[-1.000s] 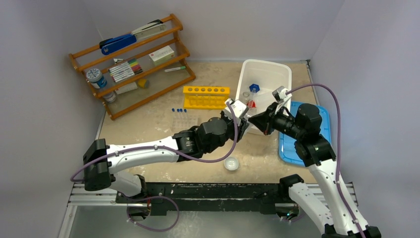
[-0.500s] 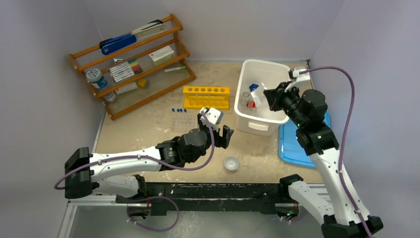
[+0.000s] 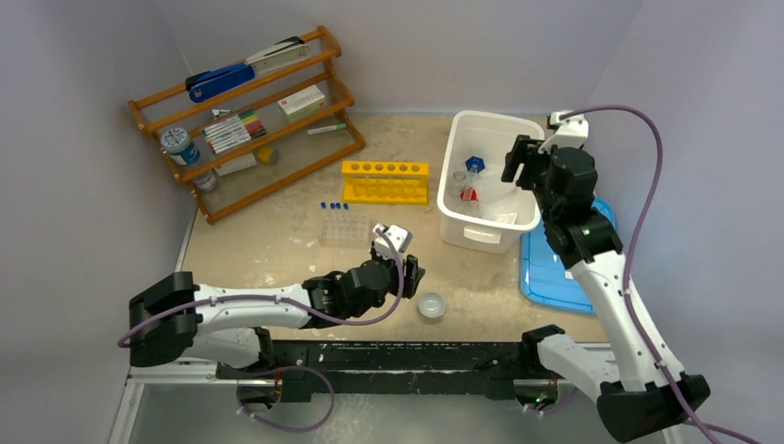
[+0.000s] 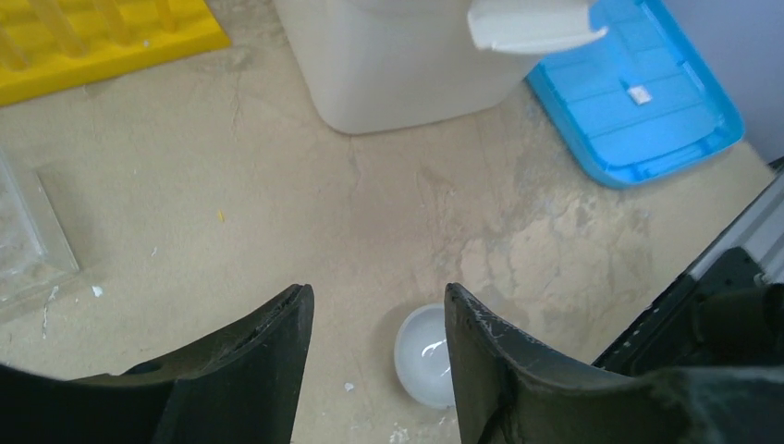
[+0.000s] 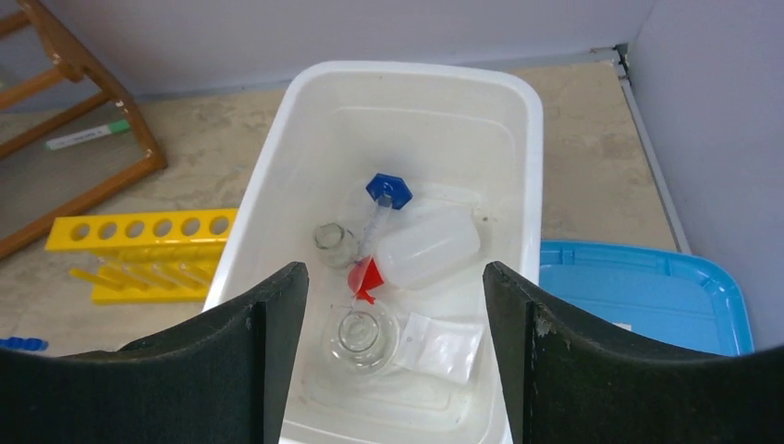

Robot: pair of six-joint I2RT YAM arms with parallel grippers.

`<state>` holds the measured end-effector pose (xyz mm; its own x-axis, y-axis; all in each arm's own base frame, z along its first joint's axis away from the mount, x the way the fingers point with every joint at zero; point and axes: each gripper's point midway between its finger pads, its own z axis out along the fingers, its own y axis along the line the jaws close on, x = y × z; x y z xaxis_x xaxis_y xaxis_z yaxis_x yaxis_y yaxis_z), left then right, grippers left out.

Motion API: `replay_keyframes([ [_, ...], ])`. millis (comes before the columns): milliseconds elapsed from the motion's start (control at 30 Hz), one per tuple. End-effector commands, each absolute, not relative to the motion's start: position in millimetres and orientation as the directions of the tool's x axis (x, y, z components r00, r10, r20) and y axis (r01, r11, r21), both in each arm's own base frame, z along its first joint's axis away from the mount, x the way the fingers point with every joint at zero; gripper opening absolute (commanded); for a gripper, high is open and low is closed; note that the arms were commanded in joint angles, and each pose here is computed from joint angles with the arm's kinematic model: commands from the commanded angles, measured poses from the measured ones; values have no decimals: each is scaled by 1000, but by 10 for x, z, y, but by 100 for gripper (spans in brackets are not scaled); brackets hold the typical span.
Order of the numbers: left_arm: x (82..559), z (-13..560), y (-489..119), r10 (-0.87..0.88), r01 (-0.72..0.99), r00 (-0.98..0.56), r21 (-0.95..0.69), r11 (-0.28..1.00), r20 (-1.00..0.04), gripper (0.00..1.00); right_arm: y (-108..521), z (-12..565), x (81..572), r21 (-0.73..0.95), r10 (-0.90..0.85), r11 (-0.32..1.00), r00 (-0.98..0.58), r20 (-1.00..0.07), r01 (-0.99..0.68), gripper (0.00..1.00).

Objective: Organize the chemistry lab equipment
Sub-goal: Place the chemistry item in the storage box, then pick up the chemistry item at the center of the board.

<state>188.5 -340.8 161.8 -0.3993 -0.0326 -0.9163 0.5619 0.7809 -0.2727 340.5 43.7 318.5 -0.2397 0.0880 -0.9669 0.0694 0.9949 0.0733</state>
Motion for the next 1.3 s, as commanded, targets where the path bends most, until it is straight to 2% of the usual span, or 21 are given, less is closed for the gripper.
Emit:
replay_keyframes([
  [0, 1847, 1437, -3524, -94, 549, -451, -358, 755, -888, 48, 399, 3587, 3266, 113, 119, 992, -113, -986, 59, 72],
  [267, 1733, 925, -3665, -45, 546, -544, -394, 739, -838, 41, 426, 3425, 3125, 124, 127, 992, -150, -980, 31, 72],
  [433, 1555, 761, -3891, 10, 594, -607, -445, 670, -795, 40, 450, 3296, 3088, 134, 136, 991, -180, -974, 23, 72],
  [633, 1434, 564, -3938, 68, 600, -639, -441, 667, -767, 35, 482, 3234, 3086, 138, 137, 990, -188, -972, 7, 71],
  [867, 1478, 566, -3914, 79, 598, -624, -409, 689, -778, 21, 530, 3195, 3115, 150, 145, 989, -199, -969, -9, 71],
  [1000, 1538, 570, -3896, 87, 594, -606, -377, 711, -790, 10, 533, 3188, 3108, 152, 147, 988, -201, -969, -11, 71],
  [1133, 1574, 521, -3891, 103, 587, -602, -352, 729, -792, 6, 527, 3184, 3083, 153, 147, 988, -202, -968, -11, 71],
  [1200, 1569, 494, -3906, 108, 588, -604, -350, 729, -789, 0, 527, 3166, 3065, 151, 145, 988, -207, -967, -13, 71],
  [1267, 1567, 476, -3917, 111, 587, -608, -350, 730, -786, 0, 526, 3151, 3048, 148, 141, 989, -213, -967, -15, 71],
])
